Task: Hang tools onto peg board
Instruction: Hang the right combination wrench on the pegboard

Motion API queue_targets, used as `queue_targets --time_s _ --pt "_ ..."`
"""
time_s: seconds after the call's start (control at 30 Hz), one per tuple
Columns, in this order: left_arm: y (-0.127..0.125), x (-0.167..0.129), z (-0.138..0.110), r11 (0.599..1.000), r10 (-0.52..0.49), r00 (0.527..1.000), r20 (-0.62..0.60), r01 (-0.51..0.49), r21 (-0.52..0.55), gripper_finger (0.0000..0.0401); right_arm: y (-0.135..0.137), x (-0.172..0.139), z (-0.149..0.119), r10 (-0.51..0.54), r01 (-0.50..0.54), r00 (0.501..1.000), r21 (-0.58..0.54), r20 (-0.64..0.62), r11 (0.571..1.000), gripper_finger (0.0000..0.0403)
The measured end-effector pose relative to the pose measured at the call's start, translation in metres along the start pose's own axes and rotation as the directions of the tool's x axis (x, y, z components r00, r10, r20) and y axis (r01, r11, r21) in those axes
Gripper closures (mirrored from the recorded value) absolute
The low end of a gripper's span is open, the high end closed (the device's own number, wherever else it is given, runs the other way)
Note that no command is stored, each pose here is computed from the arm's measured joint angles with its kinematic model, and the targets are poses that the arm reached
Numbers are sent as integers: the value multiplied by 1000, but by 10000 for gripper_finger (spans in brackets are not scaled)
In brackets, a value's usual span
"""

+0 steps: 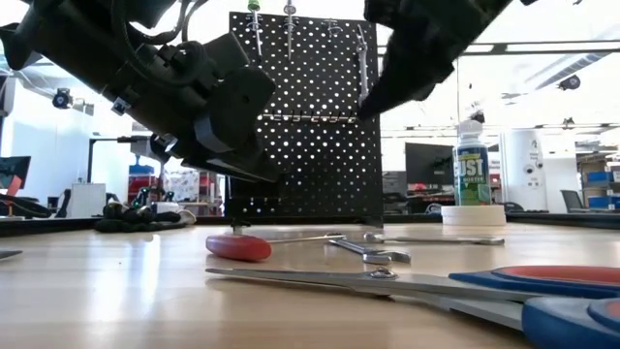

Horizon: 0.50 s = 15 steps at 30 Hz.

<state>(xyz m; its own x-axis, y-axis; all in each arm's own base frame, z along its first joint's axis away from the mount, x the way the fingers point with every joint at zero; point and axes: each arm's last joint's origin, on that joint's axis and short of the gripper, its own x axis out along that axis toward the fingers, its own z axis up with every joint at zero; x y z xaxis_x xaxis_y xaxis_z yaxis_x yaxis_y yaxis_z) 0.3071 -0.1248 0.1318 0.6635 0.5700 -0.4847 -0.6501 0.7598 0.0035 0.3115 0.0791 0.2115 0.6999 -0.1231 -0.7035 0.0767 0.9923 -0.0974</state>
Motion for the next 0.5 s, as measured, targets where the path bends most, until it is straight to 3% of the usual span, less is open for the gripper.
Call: queue_targets --time_s 0.17,0.33,0.5 --pt "0 1 0 1000 2 1000 2 -2 17 246 1 18 -24 -22 17 995 -48 -98 999 367" --pt "0 1 1 1000 0 1000 4 0 16 246 0 55 -49 -57 47 971 -48 -231 998 292" --pt "0 1 1 1000 0 1000 3 0 15 246 -6 85 -57 39 -32 959 28 -282 999 226"
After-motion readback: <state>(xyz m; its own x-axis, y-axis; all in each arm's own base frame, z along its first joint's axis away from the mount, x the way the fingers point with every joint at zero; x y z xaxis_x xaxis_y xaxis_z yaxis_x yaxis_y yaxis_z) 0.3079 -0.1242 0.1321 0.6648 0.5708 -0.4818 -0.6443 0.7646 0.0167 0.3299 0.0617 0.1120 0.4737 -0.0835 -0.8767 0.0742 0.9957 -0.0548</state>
